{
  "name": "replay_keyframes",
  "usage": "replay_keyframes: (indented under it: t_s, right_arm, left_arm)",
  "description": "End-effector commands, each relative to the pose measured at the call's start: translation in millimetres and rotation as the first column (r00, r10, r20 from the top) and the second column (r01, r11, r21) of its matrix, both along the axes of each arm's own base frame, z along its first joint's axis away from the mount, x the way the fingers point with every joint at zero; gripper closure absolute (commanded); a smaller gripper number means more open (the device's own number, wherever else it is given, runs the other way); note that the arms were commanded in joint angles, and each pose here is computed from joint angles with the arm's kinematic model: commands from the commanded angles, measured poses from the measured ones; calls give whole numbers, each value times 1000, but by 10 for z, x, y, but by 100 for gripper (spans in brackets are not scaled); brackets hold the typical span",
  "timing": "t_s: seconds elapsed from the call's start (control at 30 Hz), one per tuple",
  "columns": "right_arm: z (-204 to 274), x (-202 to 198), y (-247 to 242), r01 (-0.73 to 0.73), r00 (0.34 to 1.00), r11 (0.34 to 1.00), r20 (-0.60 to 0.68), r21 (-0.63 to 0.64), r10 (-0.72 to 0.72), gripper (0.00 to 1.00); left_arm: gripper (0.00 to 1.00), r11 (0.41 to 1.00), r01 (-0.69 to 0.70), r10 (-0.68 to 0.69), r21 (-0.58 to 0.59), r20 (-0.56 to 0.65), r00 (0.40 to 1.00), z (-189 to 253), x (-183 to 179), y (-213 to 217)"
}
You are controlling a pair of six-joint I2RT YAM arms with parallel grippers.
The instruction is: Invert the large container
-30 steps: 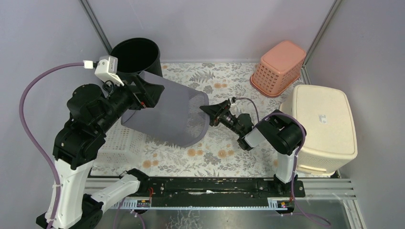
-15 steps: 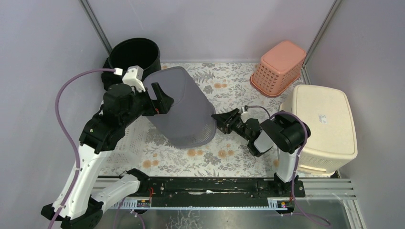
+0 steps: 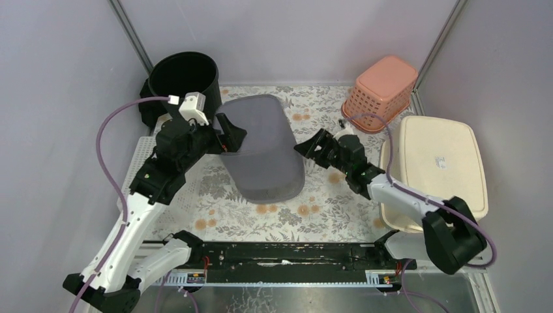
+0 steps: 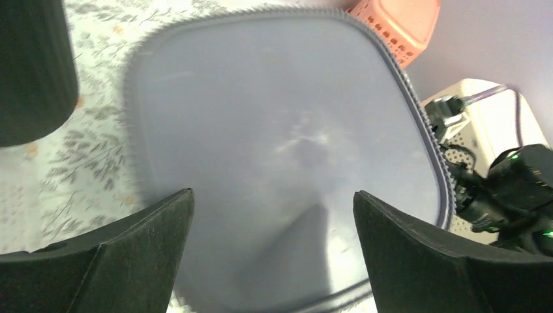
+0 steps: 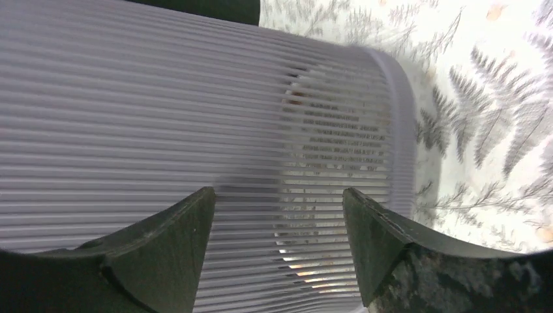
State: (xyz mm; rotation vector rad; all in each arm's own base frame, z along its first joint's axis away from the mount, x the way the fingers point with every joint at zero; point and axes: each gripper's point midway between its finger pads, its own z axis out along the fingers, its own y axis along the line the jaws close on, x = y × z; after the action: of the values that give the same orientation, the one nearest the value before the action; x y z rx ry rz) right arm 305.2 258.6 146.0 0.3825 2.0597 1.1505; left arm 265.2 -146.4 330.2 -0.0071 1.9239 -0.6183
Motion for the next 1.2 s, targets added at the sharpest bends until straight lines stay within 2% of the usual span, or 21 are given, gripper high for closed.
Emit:
replay_keyframes:
  t_s: [0.0,0.1,0.4,0.5,0.6,0.7,0.83,1.0,1.1,1.17]
  right_arm:
    - [174,20,-245,-15,999,956,38,-294,27,16]
    - [193,-32,-341,-22,999,933,30,-359,35,12]
    - [719,-280,-612,26,988,922,149,-385,34,13]
    - [910,-437,-640,-9,981,924,176,-382,82,14]
    - [1033,-611,-550,-105,967,922,179,-373,183,18]
    - [1037,-874,-323,-242,930,886,166,-396,328,19]
    - [934,-1250,-23,-314,861,782,185,-538,473,19]
    - [747,-1789,237,-292,751,654,255,-698,608,19]
    - [600,-2100,475,-282,654,582,291,-763,698,18]
    - [523,-2211,720,-301,597,553,299,-777,744,18]
  left_arm:
    - [0,995,102,-104,-20,-155,982,-585,30,-269]
    - [0,990,133,-139,-50,-166,976,-661,92,-385]
    - [0,972,193,-215,-133,-174,961,-878,387,-712]
    - [0,962,219,-244,-161,-150,958,-929,567,-857]
    - [0,950,250,-275,-186,-127,953,-925,743,-1003]
    - [0,935,285,-303,-212,-55,951,-596,830,-1095]
    - [0,927,311,-306,-208,58,950,99,759,-1053]
    - [0,931,312,-282,-188,173,944,819,344,-795]
    - [0,945,290,-251,-153,230,940,1089,52,-575]
    - [0,968,217,-187,-122,223,957,1128,-42,-382]
